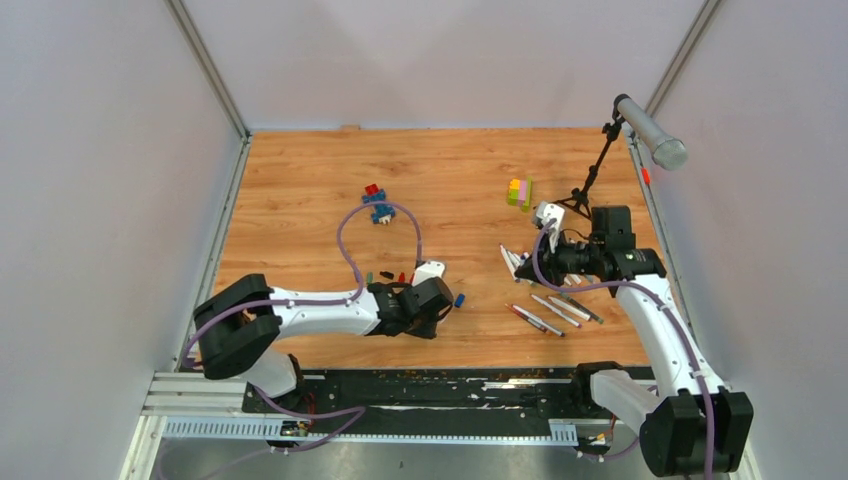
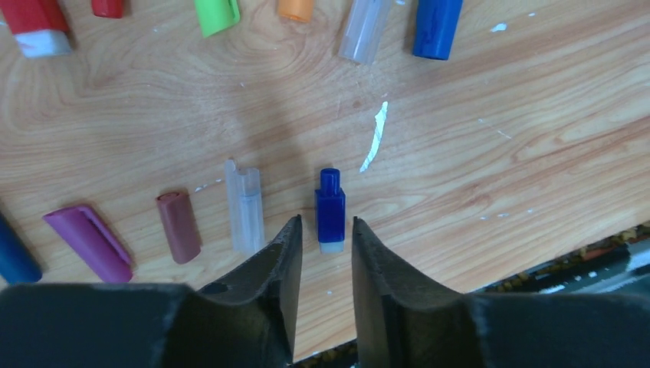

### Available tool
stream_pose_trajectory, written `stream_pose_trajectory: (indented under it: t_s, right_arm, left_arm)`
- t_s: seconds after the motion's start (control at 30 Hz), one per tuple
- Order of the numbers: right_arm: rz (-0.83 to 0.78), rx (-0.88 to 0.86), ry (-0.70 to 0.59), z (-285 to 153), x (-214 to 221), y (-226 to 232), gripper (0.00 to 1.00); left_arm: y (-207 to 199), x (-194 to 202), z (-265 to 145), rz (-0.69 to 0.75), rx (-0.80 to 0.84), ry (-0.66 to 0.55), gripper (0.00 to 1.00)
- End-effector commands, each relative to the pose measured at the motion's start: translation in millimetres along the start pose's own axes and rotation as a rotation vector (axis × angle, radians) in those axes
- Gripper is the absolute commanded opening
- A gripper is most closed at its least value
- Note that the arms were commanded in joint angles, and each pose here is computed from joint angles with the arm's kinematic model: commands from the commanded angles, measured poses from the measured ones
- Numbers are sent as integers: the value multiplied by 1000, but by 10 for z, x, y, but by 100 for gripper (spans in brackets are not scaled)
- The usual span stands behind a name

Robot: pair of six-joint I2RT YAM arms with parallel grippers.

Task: Open the pen caps
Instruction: Place the pen cap at the center of the board, then place the pen at the center of the board.

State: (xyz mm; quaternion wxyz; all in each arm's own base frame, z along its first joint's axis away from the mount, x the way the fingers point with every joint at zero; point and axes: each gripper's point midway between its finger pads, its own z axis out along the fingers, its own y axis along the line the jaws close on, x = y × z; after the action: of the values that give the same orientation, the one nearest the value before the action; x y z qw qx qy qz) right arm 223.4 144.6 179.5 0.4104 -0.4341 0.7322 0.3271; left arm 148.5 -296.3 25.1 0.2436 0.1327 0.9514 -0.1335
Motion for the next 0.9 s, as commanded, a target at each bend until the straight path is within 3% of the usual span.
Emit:
stream_pose_trajectory:
  t_s: [0.0,0.23,0.33,0.43,0.47,0.67,0.87]
  right_arm:
    - [-42,-12,44,-51,51,13,1]
    - [-54,124,264,-250,455,-191,4]
    - [-68,186,360,-392,660,-281,5]
    - [-85,254,457,-589,850,-390,6]
    - [-87,282,487,-670,904,-446,6]
    - [-74,366,669,-1091,1256,-723,8]
    - [-52,339,784,-1257,1527,-897,12]
  left_arm:
    - [-116,-350,-303,-4,51,-128,39]
    - [-43,-751,-798,6,102,-333,56]
    - [95,-865,-1012,23,102,-429,71]
    - [294,-924,-1199,20,95,-532,96]
    - [351,-933,-1254,15,101,-565,99]
    - [592,-865,-1484,-41,179,-697,100]
    - [784,-761,-1499,-76,183,-747,100]
